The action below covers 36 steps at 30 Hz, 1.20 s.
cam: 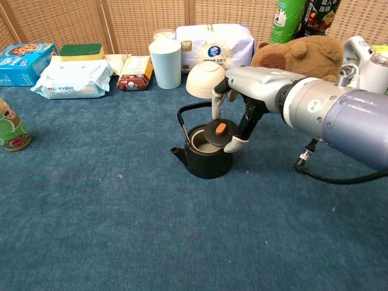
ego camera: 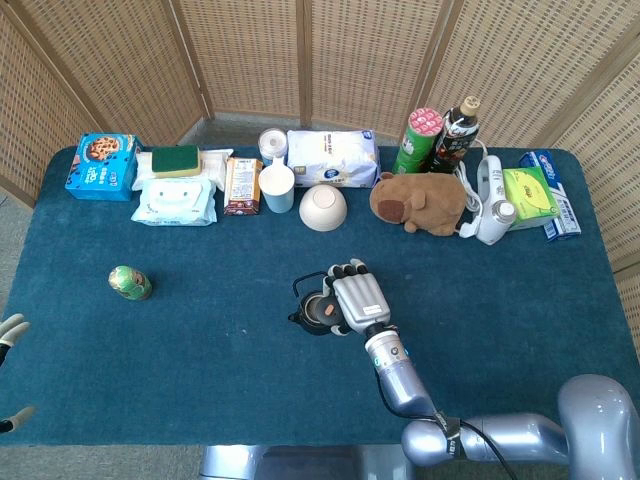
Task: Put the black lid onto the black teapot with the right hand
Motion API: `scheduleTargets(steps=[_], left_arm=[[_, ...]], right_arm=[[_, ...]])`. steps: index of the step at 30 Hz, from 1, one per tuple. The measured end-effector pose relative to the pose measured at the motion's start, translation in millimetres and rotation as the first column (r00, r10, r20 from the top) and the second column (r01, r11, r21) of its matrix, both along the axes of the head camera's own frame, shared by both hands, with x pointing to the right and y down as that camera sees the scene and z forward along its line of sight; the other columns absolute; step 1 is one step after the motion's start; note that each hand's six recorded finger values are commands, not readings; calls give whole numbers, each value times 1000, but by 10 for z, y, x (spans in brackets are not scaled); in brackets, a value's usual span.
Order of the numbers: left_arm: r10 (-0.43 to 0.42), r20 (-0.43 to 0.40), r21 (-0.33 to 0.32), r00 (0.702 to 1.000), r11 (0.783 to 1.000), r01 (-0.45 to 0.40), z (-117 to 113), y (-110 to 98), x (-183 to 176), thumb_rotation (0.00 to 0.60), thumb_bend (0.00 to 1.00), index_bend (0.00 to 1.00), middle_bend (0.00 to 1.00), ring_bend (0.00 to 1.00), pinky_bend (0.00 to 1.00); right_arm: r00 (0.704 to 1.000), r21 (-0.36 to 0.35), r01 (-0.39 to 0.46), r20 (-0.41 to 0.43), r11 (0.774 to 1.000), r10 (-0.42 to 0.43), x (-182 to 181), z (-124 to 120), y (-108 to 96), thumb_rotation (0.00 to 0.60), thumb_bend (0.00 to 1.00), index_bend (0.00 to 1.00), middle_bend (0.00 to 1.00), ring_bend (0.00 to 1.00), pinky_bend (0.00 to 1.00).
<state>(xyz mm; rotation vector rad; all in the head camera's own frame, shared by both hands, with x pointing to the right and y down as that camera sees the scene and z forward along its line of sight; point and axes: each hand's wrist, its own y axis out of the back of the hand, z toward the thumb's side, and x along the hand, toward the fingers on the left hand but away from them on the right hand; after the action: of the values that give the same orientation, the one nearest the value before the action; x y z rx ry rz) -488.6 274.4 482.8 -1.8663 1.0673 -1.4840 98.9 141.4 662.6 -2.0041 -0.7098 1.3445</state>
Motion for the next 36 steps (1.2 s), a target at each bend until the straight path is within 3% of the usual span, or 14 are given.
scheduleTargets(steps=[19, 36], left_arm=[[-5, -4, 1, 1000, 1000, 5, -13, -2, -15, 600, 77, 0, 0, 0, 96], [-9, -3, -2, 1000, 1000, 9, -15, -1, -23, 600, 77, 0, 0, 0, 96]], right_arm=[[1000, 15, -3, -27, 1000, 3, -65, 0, -45, 600, 141, 524, 238, 208, 93], [996, 6, -75, -45, 997, 75, -47, 48, -26, 600, 146, 524, 238, 209, 93]])
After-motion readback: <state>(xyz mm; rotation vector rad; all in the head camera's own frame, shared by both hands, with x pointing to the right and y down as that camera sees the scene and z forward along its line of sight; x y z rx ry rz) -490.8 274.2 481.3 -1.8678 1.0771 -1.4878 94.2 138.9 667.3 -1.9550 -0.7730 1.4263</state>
